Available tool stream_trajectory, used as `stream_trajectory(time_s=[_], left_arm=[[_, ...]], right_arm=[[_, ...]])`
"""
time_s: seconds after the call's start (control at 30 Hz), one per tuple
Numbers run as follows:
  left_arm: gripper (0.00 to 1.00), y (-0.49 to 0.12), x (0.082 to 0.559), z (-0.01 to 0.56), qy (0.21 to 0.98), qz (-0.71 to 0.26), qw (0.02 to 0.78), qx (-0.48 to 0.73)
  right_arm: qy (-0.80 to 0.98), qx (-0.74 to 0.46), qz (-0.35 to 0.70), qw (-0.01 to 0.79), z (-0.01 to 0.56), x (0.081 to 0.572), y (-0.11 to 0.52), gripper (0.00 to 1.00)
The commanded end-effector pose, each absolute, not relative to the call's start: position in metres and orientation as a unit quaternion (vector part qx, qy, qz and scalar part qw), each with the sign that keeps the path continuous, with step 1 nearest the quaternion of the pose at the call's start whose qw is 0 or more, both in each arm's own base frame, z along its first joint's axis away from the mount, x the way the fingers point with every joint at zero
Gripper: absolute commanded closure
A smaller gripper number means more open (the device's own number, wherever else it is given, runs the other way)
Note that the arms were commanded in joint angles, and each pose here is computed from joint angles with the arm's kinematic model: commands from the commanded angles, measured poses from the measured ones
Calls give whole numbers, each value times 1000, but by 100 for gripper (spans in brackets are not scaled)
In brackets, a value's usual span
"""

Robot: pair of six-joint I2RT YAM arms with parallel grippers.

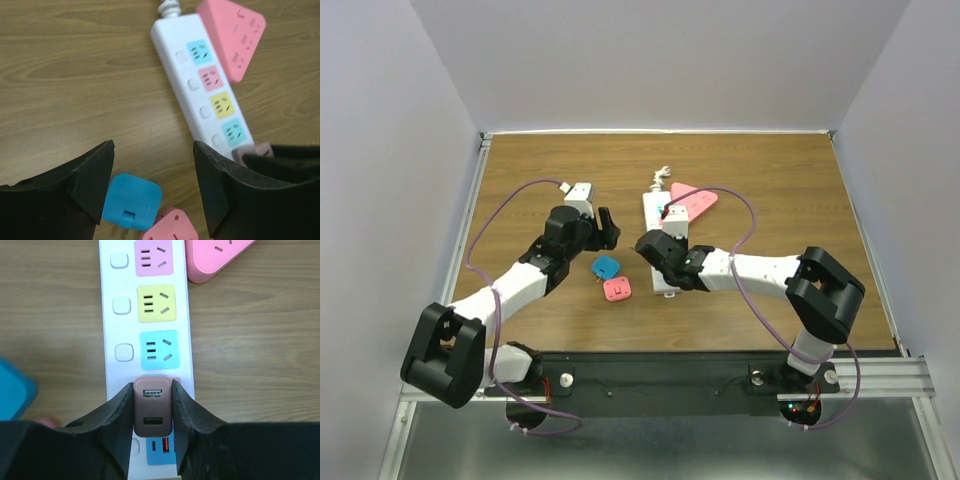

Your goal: Insert the plug

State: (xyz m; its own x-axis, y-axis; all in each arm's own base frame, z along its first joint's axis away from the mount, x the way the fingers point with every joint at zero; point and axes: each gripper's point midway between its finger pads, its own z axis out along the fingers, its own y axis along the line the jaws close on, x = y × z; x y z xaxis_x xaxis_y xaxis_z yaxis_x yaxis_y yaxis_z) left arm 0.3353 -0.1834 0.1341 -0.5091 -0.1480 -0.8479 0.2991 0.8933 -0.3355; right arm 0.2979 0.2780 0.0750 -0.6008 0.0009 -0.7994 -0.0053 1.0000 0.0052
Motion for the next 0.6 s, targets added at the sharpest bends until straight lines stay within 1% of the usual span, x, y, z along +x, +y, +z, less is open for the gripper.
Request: stream_trajectory(time_s=[0.0,0.2,0.27,0.33,0.37,0.43,0.47,0.5,0.53,0.57], left_arm=[[25,-183,312,123,846,-238,475,34],[25,-191,284,103,859,-239,451,29],[25,-189,281,97,864,-236,445,22],[25,-181,282,95,865,-218,452,10],[25,-177,280,92,867,-210,451,7],[25,-168,283,95,864,-192,466,-5],[24,-164,283,95,864,-182,469,-7],[24,-162,284,93,866,-174,468,-6],[23,-162,284,93,868,-172,466,-7],[23,-163,286,90,870,-170,462,-5]], right_arm=[[922,-75,-169,341,21,269,196,99],[918,-71,-158,356,30,280,207,100],[919,-70,-145,359,33,282,212,95],[921,-70,-116,364,41,283,222,88],[922,-71,-103,366,44,284,225,76],[922,-72,-68,375,56,285,235,61],[922,-73,-41,378,65,284,242,43],[923,-78,-34,375,64,283,245,36],[921,-80,-11,380,75,283,251,30],[920,-82,-1,383,80,283,253,21]])
